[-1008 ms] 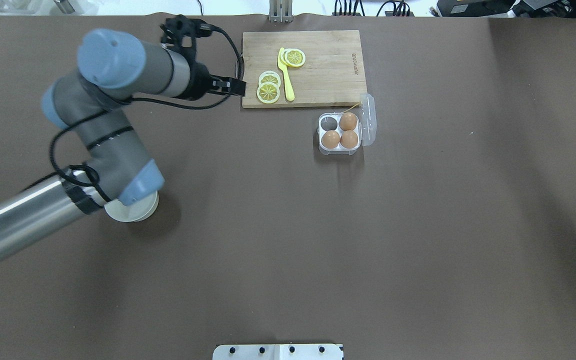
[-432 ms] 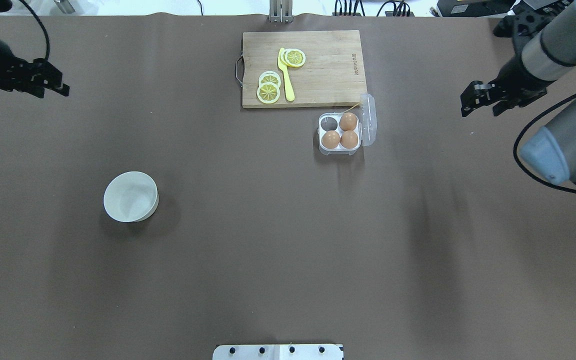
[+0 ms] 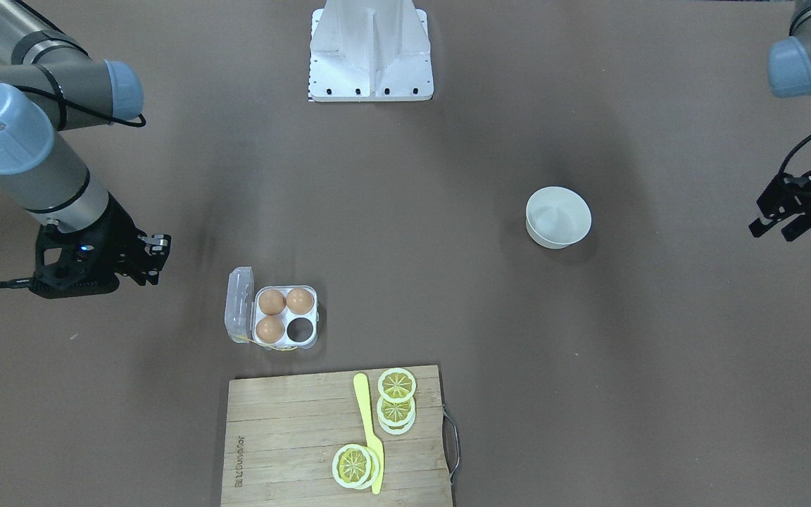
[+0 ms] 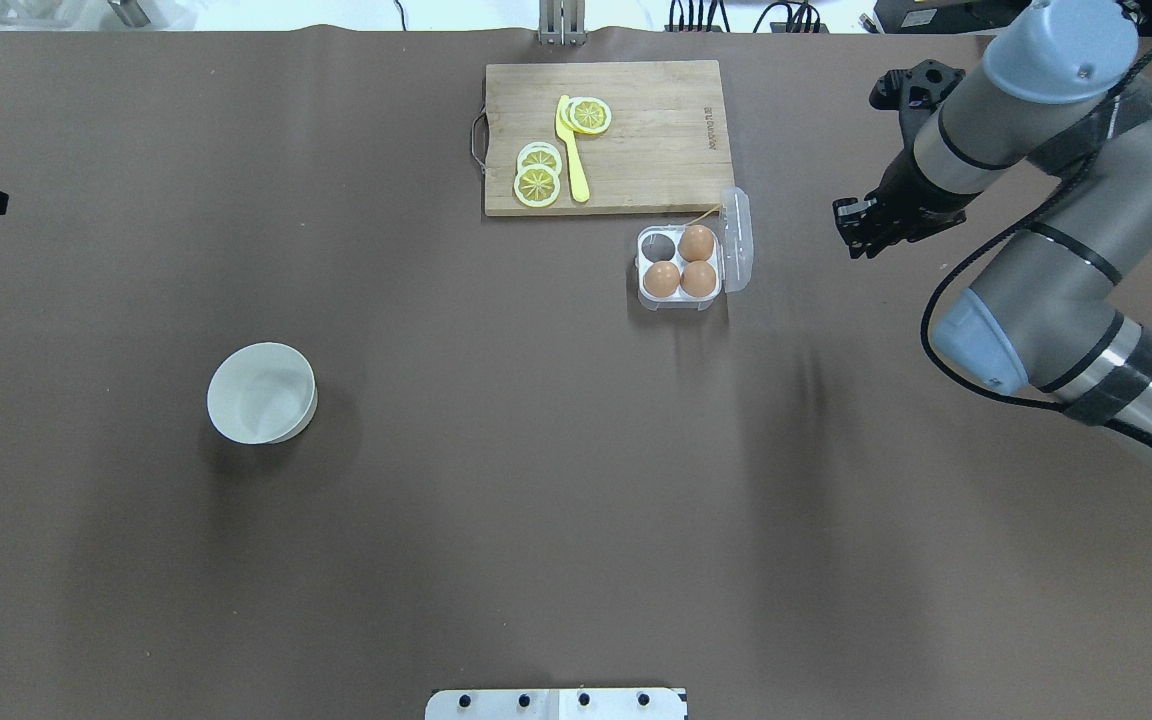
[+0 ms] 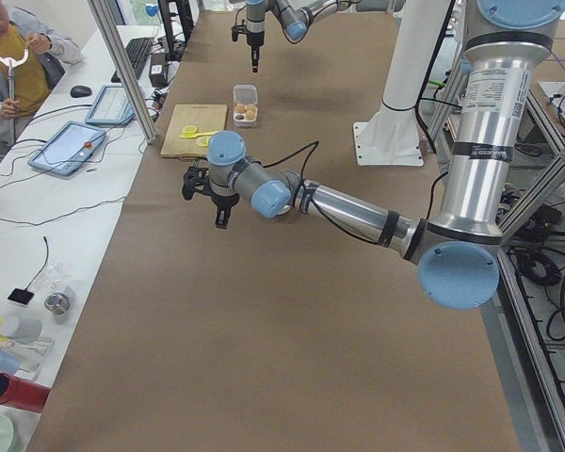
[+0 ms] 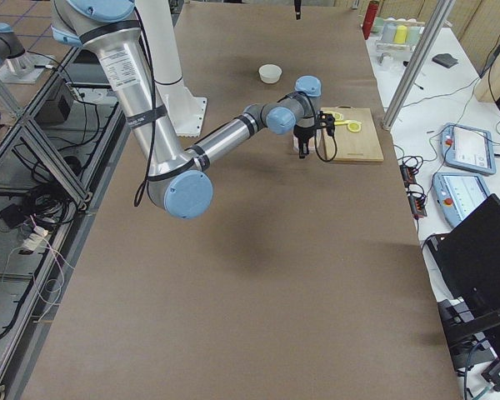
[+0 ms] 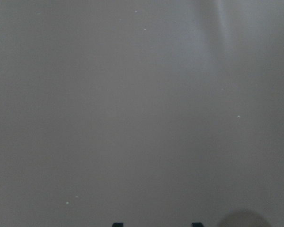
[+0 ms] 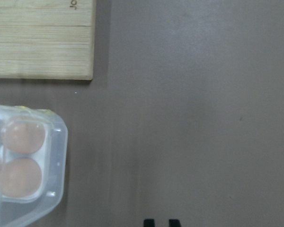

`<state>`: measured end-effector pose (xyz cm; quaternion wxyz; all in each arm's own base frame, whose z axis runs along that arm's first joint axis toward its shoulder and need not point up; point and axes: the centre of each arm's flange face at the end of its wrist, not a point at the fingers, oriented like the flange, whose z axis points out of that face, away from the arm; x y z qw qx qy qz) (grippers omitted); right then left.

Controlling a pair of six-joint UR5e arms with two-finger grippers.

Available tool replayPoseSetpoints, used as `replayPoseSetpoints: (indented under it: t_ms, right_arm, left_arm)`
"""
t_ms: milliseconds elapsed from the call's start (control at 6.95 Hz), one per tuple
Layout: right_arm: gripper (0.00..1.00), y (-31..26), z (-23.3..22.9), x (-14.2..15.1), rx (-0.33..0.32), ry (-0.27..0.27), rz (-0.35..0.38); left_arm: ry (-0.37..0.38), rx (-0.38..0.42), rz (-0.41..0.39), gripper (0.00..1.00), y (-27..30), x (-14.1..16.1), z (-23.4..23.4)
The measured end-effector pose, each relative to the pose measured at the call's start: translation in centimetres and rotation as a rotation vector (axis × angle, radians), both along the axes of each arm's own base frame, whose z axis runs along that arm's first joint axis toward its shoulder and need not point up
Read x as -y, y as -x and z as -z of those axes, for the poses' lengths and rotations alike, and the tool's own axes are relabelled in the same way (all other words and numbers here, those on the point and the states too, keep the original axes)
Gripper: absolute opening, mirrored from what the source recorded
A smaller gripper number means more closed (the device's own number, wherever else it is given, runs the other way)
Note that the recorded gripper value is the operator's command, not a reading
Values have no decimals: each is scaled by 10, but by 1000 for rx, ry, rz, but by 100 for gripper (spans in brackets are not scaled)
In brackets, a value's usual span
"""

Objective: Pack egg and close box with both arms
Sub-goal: 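Move the right gripper to the open carton lid, then push the clear lid down over the eggs with the right gripper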

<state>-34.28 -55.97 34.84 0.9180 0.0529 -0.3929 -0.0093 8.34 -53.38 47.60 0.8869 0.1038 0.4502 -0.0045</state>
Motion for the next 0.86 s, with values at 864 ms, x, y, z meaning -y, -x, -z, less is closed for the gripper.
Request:
replayPoseSetpoints:
  t_ms: [864]
  right_arm:
    - [0, 84, 70, 16, 112, 53, -76]
  left_arm:
    - [-19, -4, 7, 97, 76, -17, -52]
